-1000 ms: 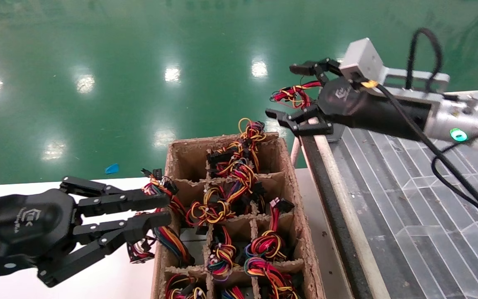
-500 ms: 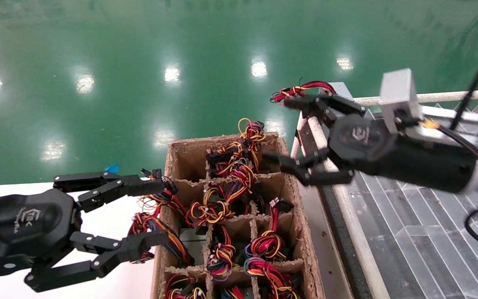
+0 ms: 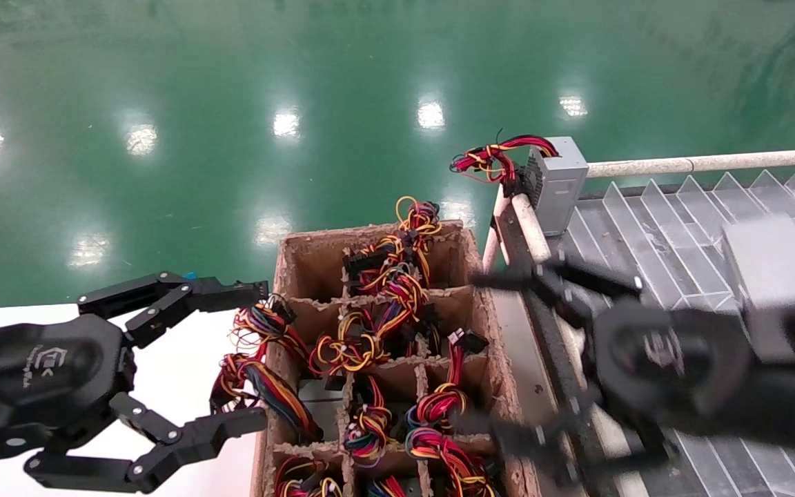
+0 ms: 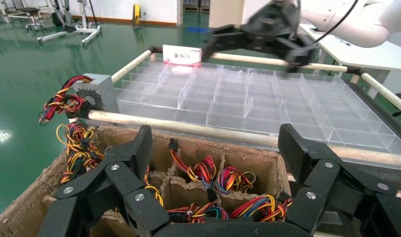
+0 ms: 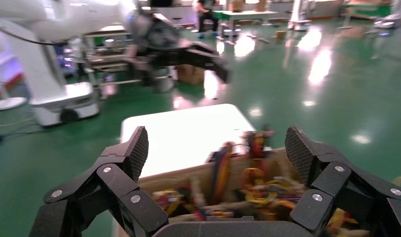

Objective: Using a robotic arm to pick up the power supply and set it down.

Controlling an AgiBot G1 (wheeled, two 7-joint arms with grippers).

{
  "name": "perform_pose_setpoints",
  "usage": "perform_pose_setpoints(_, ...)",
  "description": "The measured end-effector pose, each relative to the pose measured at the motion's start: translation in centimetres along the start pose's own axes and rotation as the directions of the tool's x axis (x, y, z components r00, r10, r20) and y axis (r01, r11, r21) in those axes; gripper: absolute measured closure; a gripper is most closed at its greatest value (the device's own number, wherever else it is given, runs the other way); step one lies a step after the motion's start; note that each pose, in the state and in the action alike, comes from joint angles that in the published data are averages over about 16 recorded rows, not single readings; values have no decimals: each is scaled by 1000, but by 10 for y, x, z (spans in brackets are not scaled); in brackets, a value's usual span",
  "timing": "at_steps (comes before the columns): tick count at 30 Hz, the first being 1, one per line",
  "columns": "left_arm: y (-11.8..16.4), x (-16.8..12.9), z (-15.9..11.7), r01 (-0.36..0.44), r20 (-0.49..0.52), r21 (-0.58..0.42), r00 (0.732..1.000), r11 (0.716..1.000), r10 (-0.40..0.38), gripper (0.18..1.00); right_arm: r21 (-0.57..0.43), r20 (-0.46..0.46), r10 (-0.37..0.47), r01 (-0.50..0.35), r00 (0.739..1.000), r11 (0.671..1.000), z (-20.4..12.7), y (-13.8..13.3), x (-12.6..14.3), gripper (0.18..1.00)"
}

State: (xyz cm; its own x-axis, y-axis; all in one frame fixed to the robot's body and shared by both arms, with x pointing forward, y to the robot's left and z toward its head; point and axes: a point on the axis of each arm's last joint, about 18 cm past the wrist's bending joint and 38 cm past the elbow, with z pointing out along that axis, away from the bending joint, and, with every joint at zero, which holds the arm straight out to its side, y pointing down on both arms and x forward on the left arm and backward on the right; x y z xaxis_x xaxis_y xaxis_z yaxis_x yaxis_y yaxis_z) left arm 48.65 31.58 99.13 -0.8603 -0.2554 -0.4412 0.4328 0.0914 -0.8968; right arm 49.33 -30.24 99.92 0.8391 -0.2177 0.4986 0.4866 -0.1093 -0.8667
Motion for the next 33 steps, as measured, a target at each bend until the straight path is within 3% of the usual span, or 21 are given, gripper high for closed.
perform_pose_setpoints(7,0,0,0,0,0,0,1000,1000,0,242,-10,55,24,-23,998,1000,-5,-3,-23,179)
perform_pose_setpoints(14,0,0,0,0,0,0,1000,1000,0,195,-11,64,26,-25,998,1000,-6,-4,-27,179)
perform_pose_setpoints(33,0,0,0,0,0,0,1000,1000,0,184,-8,45,24,-23,999,1000,-4,-3,-19,179)
